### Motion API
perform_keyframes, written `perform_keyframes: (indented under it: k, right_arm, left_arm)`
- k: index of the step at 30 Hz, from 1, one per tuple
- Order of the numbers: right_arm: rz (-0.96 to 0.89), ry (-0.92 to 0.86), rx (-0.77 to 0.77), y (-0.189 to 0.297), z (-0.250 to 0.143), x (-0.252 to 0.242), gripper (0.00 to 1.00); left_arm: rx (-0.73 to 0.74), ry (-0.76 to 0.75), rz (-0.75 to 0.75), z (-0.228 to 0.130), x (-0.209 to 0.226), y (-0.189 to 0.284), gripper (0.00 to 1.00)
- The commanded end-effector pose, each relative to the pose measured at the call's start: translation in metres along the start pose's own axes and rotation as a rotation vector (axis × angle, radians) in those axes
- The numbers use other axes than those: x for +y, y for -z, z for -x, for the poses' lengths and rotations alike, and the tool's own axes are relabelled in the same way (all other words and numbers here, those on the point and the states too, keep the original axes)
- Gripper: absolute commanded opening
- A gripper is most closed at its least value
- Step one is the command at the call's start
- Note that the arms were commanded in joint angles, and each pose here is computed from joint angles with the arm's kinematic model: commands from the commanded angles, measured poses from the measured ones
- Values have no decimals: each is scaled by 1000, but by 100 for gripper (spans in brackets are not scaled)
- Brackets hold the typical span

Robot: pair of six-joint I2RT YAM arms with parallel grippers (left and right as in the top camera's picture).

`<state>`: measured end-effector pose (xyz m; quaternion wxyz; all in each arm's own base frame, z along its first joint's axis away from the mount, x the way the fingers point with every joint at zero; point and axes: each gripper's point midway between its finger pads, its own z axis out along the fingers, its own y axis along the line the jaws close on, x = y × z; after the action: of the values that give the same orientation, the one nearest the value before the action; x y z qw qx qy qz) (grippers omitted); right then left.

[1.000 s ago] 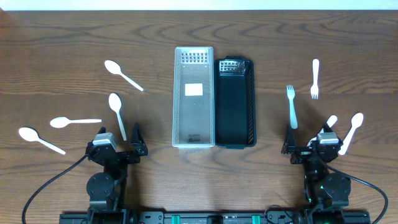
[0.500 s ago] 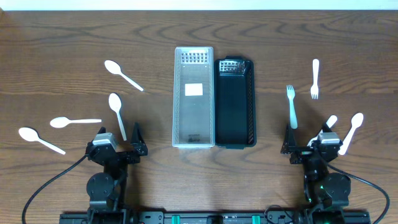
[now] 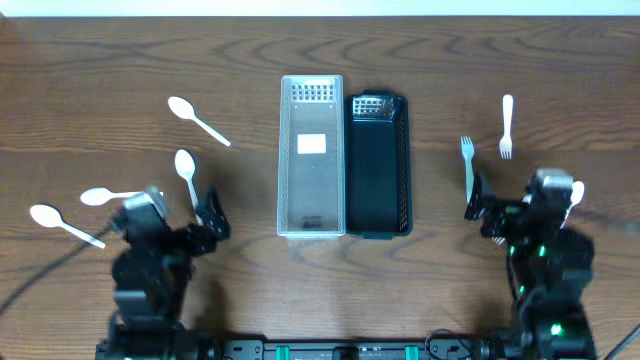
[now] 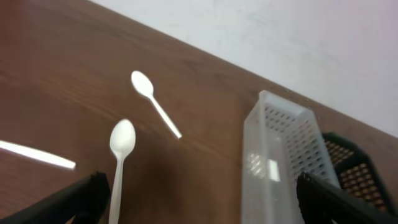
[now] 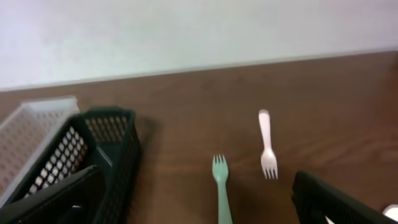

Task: Pack container
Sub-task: 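Raise both arms from rest toward the cutlery on each side, then lower the right gripper over the pale-green fork and grasp it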

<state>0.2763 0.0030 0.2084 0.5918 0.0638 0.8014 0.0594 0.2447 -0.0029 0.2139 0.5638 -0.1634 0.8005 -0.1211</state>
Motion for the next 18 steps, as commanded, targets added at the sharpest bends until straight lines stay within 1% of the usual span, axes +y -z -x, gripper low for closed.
perform_keyframes:
  k: [1,3,5,7,9,12,14,18]
  right_arm:
    - [22,-20,111,-13,26,8,99]
    - [17,-34,216,-18,32,9,99]
    - [-28,-48,340,-20,37,4,99]
    - [-60,-22,437,-22,44,-1,99]
    - [-54,25,488,-26,53,0,99]
    - [-53,49,536,-32,61,1,99]
    - [-50,97,563,-36,61,-1,99]
    - [-87,94,678,-49,47,-9,99]
  left_arm:
    - [58,1,11,37,-19,1,98]
    - [132,0,45,52,-25,0,98]
    - [210,0,79,61,-29,-2,98]
    - [296,0,117,66,-32,-1,98]
    - [373,0,151,67,-32,-1,98]
    - [459,1,189,65,-31,-1,98]
    - [486,0,201,63,-30,-3,98]
    - [505,0,210,59,-28,-7,98]
